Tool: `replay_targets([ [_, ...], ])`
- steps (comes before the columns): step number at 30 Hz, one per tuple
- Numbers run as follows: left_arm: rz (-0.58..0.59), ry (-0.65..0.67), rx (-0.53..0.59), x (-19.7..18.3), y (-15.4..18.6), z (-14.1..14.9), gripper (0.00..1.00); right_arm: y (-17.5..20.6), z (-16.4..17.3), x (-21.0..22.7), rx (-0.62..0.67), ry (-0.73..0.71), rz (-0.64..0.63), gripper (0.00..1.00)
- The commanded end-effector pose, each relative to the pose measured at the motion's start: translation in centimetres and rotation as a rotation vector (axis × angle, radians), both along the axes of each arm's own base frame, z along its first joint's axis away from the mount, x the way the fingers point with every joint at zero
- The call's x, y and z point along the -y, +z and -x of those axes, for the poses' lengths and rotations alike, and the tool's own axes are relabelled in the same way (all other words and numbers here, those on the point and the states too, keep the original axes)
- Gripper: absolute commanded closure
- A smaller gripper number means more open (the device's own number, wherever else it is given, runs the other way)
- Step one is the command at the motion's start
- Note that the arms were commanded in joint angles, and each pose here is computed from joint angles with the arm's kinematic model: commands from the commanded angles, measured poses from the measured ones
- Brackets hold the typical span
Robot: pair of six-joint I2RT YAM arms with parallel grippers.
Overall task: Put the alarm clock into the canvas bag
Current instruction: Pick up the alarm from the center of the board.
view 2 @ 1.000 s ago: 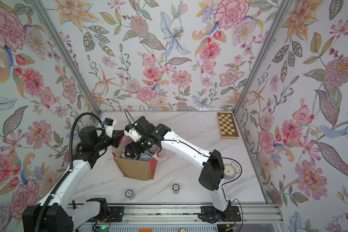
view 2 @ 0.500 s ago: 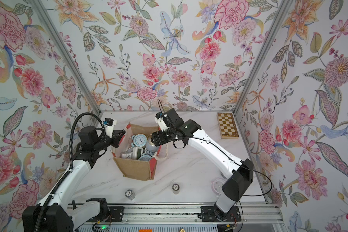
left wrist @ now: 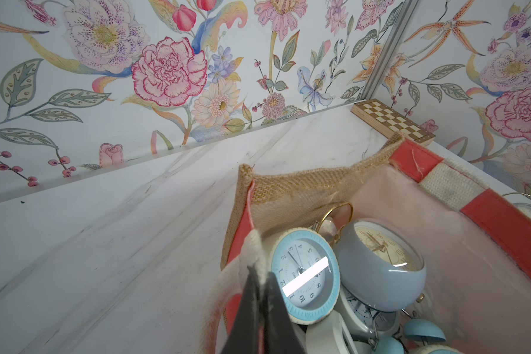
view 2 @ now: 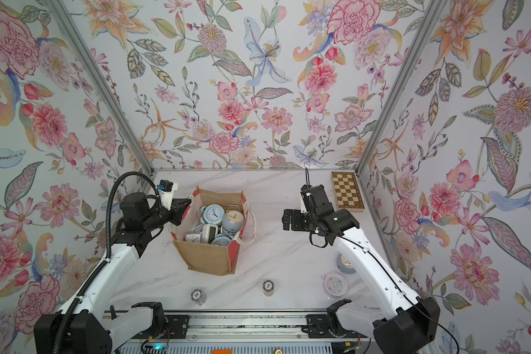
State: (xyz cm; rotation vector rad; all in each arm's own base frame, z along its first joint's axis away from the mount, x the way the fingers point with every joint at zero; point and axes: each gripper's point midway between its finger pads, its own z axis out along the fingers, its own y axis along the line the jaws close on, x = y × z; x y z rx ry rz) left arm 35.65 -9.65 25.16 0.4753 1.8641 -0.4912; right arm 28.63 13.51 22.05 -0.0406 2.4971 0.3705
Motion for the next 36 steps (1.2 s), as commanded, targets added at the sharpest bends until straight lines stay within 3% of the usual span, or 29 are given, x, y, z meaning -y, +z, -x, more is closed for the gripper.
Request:
replay_targets([
  [1, -0.011, -0.015, 0.092, 0.3, 2.1, 0.1, 1.00, -0.5, 0.7, 4.0, 0.034, -0.162, 0.035, 0.01],
  [6, -0.011, -0.017, 0.092, 0.4, 2.1, 0.0, 1.00, -2.5, 2.1, 9.0, 0.044, -0.347, 0.053, 0.01],
  [14, -0.009, -0.020, 0.086, 0.5, 2.0, 0.0, 1.00, -7.4, 4.3, 14.7, -0.098, -0.663, -0.048, 0.01],
  [20, -0.013, -0.016, 0.085, 0.4, 2.0, 0.0, 1.00, -10.2, 7.0, 19.2, -0.199, -0.934, -0.040, 0.01],
  [26, -0.017, -0.014, 0.085, 0.3, 1.9, -0.1, 1.00, -12.5, 8.5, 21.3, -0.286, -1.017, 0.013, 0.01],
  [36, -0.017, -0.016, 0.076, 0.4, 1.7, -0.1, 1.00, -15.2, 6.5, 20.6, -0.330, -0.916, -0.001, 0.01],
])
